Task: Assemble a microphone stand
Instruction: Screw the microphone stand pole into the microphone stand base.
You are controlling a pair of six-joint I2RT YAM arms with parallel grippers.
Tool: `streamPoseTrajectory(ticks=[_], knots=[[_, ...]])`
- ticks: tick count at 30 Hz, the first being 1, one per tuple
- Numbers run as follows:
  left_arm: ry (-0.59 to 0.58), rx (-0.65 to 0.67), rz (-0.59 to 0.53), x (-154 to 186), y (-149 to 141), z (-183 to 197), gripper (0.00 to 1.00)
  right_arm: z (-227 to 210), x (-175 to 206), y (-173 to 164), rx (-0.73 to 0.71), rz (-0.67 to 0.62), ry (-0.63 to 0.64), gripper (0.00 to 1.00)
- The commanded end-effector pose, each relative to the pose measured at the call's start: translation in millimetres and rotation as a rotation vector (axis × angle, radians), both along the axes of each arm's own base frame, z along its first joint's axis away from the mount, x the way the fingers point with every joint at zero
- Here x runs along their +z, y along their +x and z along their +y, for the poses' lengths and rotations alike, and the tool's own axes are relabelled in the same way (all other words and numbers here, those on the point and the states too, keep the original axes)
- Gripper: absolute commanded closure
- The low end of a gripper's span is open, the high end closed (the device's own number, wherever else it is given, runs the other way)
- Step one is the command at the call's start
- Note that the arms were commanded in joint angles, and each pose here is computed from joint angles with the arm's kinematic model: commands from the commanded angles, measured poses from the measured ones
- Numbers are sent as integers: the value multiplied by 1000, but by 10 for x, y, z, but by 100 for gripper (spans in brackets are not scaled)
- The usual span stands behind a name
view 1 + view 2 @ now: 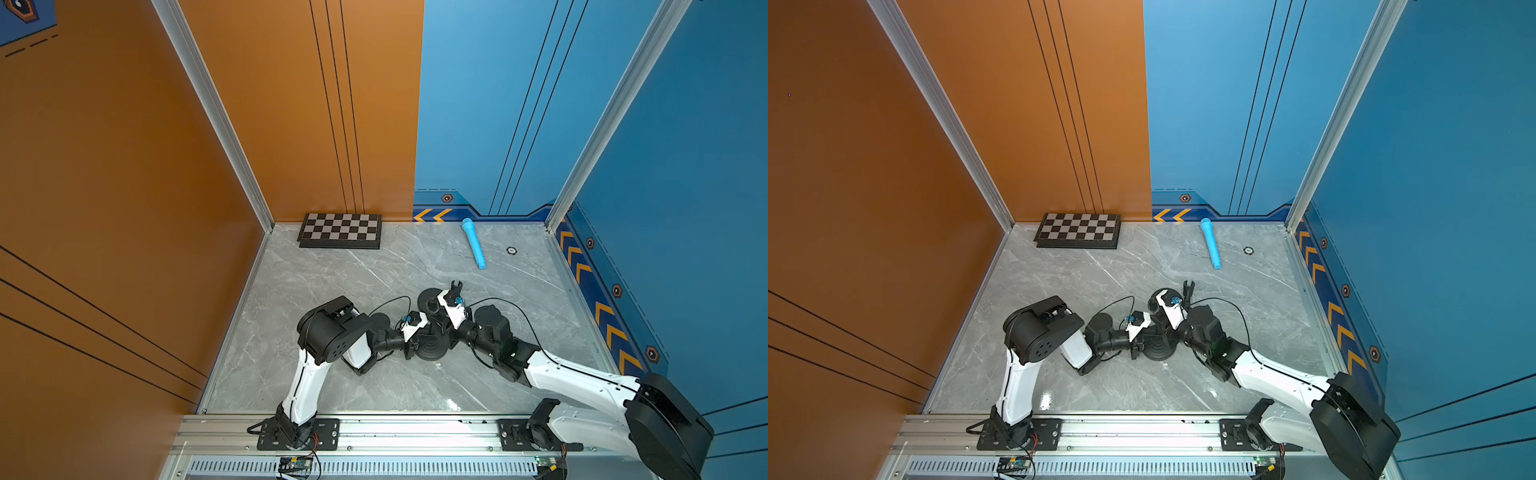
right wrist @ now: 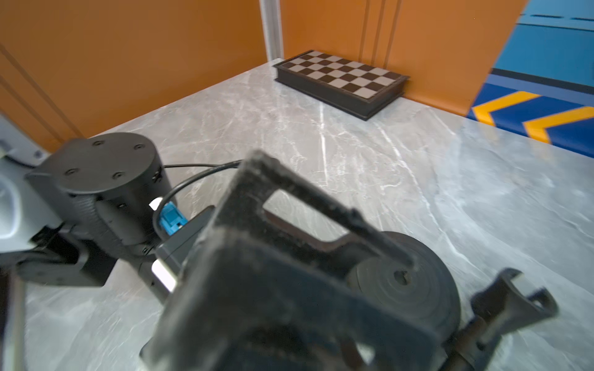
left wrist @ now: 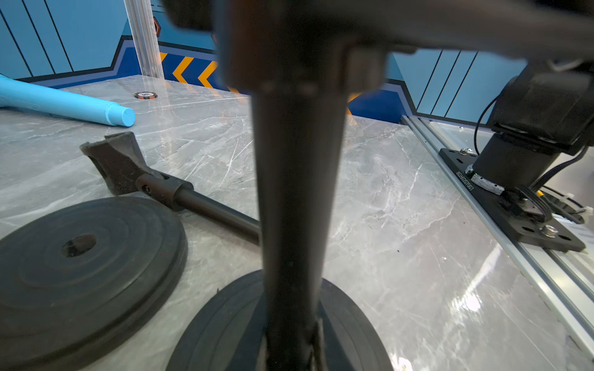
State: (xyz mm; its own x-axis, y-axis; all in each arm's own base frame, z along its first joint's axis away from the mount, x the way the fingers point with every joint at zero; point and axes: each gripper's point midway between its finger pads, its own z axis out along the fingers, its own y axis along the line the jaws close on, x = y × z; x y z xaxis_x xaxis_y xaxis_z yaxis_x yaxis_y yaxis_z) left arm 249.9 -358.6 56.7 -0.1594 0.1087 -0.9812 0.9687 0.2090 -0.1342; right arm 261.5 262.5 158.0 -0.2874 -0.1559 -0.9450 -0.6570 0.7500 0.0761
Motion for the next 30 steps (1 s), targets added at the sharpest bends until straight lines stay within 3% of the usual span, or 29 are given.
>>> streamPoseTrajectory(ticks=[1,4,7,11,13,18,25,30], knots=[[27,35,88,-79,27,-63,76,-460,-255,116,-414,11,-1,100],[24,42,84,-66,47,-76,77,-358,-359,61,-418,32,-31,100],[28,25,82,-92,25,-84,85,-213,-369,20,-344,51,-43,98],[51,-16,46,-159,-71,-57,100,11,-291,-133,-108,55,-91,74],[59,-35,36,-181,-109,-30,100,111,-234,-269,75,68,-108,65],[74,-71,9,-227,-182,34,100,18,-36,-381,296,58,-63,59],[69,-106,7,-232,-221,49,100,-47,88,-322,463,18,-29,52],[74,-103,7,-258,-211,67,100,43,144,-175,479,-7,-15,51]])
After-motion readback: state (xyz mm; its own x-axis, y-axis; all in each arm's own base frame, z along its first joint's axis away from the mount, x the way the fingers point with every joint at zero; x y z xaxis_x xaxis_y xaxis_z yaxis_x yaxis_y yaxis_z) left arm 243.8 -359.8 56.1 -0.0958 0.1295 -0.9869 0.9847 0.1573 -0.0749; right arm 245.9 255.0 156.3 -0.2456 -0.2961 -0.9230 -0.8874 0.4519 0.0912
